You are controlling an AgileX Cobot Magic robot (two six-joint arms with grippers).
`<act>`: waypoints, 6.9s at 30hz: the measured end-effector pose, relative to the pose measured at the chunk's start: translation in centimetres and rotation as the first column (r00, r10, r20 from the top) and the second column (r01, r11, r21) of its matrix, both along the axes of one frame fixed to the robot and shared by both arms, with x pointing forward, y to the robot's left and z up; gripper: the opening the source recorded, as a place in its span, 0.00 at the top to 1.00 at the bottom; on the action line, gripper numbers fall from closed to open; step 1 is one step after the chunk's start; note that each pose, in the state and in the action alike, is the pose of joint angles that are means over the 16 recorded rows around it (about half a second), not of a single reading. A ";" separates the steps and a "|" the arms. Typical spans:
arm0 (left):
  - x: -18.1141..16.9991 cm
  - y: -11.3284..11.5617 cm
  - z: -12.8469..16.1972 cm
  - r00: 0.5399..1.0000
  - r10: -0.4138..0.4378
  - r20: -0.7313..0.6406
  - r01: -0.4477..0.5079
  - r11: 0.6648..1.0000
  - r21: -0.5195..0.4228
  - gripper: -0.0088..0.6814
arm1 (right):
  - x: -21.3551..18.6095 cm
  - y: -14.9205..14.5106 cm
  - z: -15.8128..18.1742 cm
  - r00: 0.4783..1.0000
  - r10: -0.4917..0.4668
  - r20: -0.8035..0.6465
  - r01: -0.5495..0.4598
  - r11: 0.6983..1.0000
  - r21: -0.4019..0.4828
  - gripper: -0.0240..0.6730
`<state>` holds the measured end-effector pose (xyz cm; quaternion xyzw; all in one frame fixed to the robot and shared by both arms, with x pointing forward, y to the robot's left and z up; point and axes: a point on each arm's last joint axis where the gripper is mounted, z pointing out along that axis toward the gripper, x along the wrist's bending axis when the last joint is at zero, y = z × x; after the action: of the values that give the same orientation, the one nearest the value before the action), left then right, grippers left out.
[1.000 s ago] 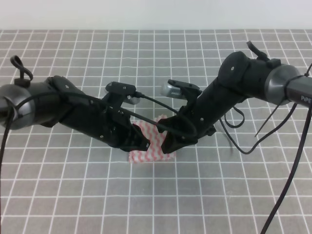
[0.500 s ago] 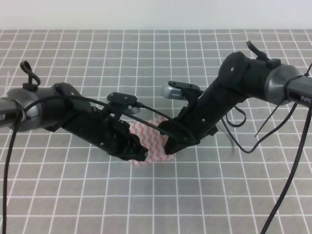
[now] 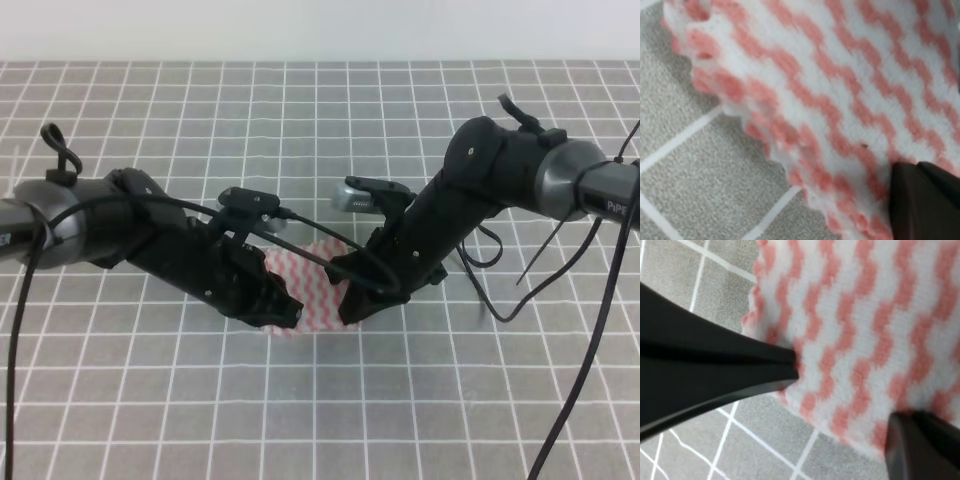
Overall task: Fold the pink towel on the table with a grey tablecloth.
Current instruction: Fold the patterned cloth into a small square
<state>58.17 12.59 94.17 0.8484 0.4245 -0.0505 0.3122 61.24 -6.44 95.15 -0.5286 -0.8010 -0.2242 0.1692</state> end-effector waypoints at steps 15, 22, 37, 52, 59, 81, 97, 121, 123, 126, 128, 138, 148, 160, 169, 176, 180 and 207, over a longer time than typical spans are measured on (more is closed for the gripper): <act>1.2 0.1 3.8 0.984 0.062 0.166 -0.057 0.998 -0.035 0.99 | 2.0 -0.1 2.0 0.971 -0.162 0.178 0.148 0.985 0.087 0.99; 1.6 0.2 3.5 0.978 0.089 0.191 -0.085 0.996 -0.028 0.99 | 3.1 0.1 0.8 0.950 -0.229 0.213 0.211 0.972 0.107 0.99; 1.2 0.6 4.5 0.965 0.110 0.238 -0.107 0.994 -0.027 0.99 | 3.1 -0.2 1.9 0.941 -0.205 0.269 0.185 0.978 0.096 0.99; -8.0 6.1 12.0 0.778 0.346 0.525 -0.307 0.938 -0.163 0.99 | -0.8 -2.2 9.9 0.917 -0.115 0.383 0.092 0.993 0.078 0.99; -14.1 9.2 12.8 0.672 0.442 0.594 -0.364 0.896 -0.255 0.99 | -5.0 -4.6 13.0 0.881 -0.145 0.450 0.115 0.989 0.094 0.99; -28.6 14.3 8.8 0.451 0.548 0.704 -0.200 0.831 -0.519 0.99 | -24.1 -14.9 13.9 0.662 -0.334 0.671 0.186 0.941 0.284 0.99; -29.2 15.3 4.3 0.373 0.599 0.709 -0.244 0.800 -0.548 0.99 | -29.3 -18.7 8.7 0.406 -0.440 0.801 0.191 0.898 0.396 0.99; -29.2 15.4 4.2 0.365 0.608 0.705 -0.252 0.794 -0.554 0.99 | -29.9 -20.2 4.7 0.293 -0.325 0.899 0.250 0.934 0.256 0.99; -29.2 15.4 4.2 0.366 0.607 0.705 -0.251 0.794 -0.554 0.99 | -30.1 -20.6 4.6 0.238 -0.333 0.912 0.277 0.924 0.265 0.99; -29.2 15.4 4.2 0.365 0.608 0.705 -0.252 0.794 -0.554 0.99 | -30.6 -21.3 4.2 0.160 -0.360 0.919 0.320 0.900 0.296 0.99; -29.2 15.4 4.2 0.365 0.608 0.705 -0.252 0.794 -0.554 0.99 | -30.9 -21.7 3.9 0.118 -0.381 0.917 0.348 0.881 0.321 0.99; -29.2 15.4 4.2 0.365 0.608 0.705 -0.252 0.794 -0.554 0.99 | -31.9 -22.5 2.6 0.028 -0.454 0.891 0.411 0.817 0.404 0.99; -29.2 15.4 4.2 0.366 0.608 0.705 -0.252 0.794 -0.554 0.99 | -32.0 -22.3 2.2 0.068 -0.457 0.887 0.412 0.822 0.393 0.99; -29.2 15.4 4.2 0.367 0.607 0.705 -0.251 0.794 -0.554 0.99 | -32.2 -21.9 0.9 0.211 -0.465 0.860 0.423 0.837 0.348 0.99; -29.2 15.4 4.2 0.364 0.609 0.705 -0.253 0.793 -0.554 0.99 | -32.3 -21.8 0.6 0.253 -0.486 0.836 0.434 0.829 0.351 0.99; -29.2 15.4 4.2 0.362 0.610 0.705 -0.254 0.792 -0.555 0.99 | -32.3 -21.8 0.6 0.253 -0.486 0.837 0.435 0.830 0.350 0.99; -29.1 15.5 4.3 0.360 0.610 0.706 -0.254 0.792 -0.555 0.99 | -32.3 -21.8 0.5 0.254 -0.485 0.837 0.435 0.830 0.349 0.99; -29.1 16.0 1.7 0.477 0.528 0.703 -0.455 0.832 -0.316 0.99 | -32.2 -21.8 0.7 0.247 -0.490 0.836 0.435 0.827 0.356 0.99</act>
<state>29.04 28.62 95.89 0.6146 0.4730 0.3873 0.4986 28.99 -28.27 95.82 -0.5268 -0.5628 -0.5320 -0.3502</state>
